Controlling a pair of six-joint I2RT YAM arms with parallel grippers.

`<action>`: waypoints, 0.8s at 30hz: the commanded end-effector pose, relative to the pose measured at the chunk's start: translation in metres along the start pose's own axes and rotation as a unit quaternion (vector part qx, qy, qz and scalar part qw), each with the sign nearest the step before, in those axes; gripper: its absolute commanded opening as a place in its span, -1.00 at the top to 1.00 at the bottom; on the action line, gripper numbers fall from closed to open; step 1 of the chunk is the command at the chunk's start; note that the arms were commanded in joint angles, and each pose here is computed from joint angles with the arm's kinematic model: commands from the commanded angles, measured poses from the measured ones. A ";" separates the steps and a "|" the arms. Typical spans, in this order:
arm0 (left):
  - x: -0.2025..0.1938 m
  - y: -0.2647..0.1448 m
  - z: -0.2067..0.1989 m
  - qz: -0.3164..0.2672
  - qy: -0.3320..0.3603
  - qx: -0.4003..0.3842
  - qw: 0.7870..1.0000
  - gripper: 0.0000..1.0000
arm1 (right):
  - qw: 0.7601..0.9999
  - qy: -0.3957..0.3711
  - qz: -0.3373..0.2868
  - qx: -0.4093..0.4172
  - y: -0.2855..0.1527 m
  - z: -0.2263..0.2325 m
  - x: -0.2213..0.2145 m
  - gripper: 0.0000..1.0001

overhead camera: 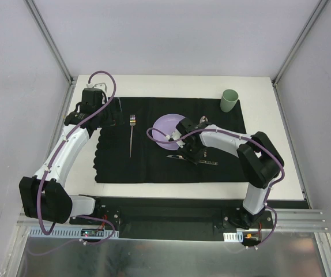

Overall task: Set the dinner table for one person
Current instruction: Pick up the knife with the napkin.

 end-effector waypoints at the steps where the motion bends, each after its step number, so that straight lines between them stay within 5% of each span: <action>1: 0.003 -0.008 0.004 -0.012 0.003 -0.002 1.000 -0.99 | 1.000 -0.006 0.003 0.008 0.000 0.000 0.005 0.07; 15: 0.001 -0.007 0.008 -0.009 -0.001 0.003 1.000 -0.99 | 0.999 -0.007 0.024 0.027 0.006 0.005 0.001 0.34; 24: -0.001 -0.006 0.009 -0.006 -0.003 0.004 1.000 -0.99 | 0.998 -0.006 0.030 0.050 0.008 0.010 -0.001 0.98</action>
Point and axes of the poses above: each gripper's point midway between its finger pads, its own y axis out along the fingers, its own z axis along the line the jaws close on, x = y × z, the point moved 6 cm from there along -y, back along the fingers, and after that the axes turned 7 degrees about y, right-handed, at the moved point
